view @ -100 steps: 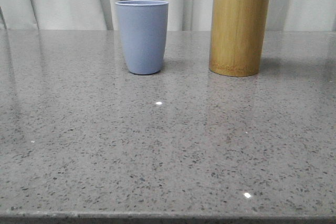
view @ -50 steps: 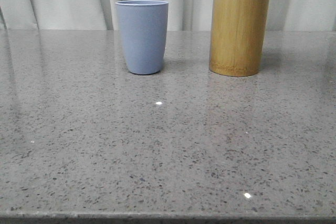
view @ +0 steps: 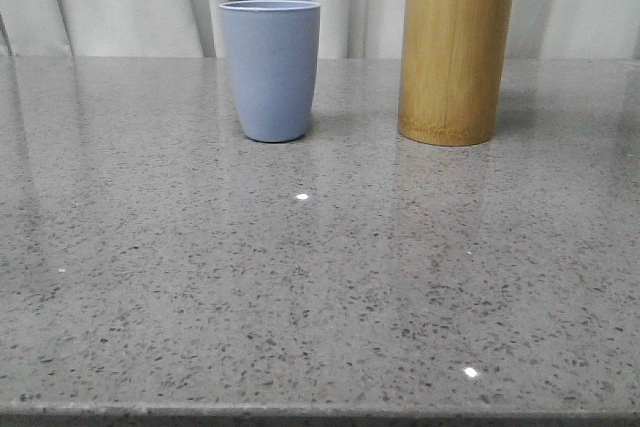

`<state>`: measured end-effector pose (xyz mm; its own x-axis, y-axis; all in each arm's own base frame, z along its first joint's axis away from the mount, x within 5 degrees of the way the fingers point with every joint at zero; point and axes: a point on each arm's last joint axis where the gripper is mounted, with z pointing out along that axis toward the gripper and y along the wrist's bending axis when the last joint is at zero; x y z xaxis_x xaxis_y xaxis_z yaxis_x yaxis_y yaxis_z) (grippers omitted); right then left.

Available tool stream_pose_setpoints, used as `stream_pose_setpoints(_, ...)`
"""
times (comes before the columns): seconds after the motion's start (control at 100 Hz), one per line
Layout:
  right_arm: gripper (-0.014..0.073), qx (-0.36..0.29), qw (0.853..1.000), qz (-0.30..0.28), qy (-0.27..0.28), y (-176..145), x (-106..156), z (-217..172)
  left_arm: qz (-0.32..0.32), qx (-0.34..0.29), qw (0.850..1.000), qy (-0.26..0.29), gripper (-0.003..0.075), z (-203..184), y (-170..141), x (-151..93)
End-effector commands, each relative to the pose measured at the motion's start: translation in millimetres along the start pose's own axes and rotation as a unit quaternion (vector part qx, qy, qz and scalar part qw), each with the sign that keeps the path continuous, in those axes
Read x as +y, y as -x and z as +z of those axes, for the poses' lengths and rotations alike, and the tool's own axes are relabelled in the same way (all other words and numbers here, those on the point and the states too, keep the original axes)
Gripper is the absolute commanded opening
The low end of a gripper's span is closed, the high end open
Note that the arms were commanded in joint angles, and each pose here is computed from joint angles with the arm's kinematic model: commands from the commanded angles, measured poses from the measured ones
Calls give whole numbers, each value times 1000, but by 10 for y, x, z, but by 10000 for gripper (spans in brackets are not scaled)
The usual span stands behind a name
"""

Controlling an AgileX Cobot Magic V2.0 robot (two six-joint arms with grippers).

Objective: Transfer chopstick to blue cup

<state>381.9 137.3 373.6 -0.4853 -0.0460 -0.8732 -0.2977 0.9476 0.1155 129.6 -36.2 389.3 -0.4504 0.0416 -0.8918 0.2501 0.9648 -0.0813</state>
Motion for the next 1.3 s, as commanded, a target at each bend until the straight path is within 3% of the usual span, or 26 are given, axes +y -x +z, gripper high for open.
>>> stream_pose_setpoints(0.0, 75, -82, 997, -2, 9, 291, 40, -270, -7, -52, 999, -1, 314, -60, 133, -6)
stream_pose_setpoints(0.09, -18, -84, 996, -2, 8, 294, 37, -270, -7, -52, 999, -1, 314, -60, 133, -6)
stream_pose_setpoints(0.2, -69, -85, 996, -2, 9, 297, 38, -276, -7, -52, 999, -1, 314, -60, 133, -6)
stream_pose_setpoints(0.4, -69, -103, 995, -3, 11, 394, 53, -429, -7, -52, 999, -1, 314, -60, 133, -6)
stream_pose_setpoints(0.7, -69, -193, 981, -15, 22, 735, 126, -1099, -7, -52, 999, -1, 314, -60, 133, -6)
stream_pose_setpoints(1.009, -69, -275, 958, -35, 79, 998, 506, -1517, -7, -52, 999, -1, 314, -60, 133, -6)
stream_pose_setpoints(1.289, -69, -299, 942, -42, 145, 953, 951, -1449, -7, -52, 999, -1, 314, -60, 133, -6)
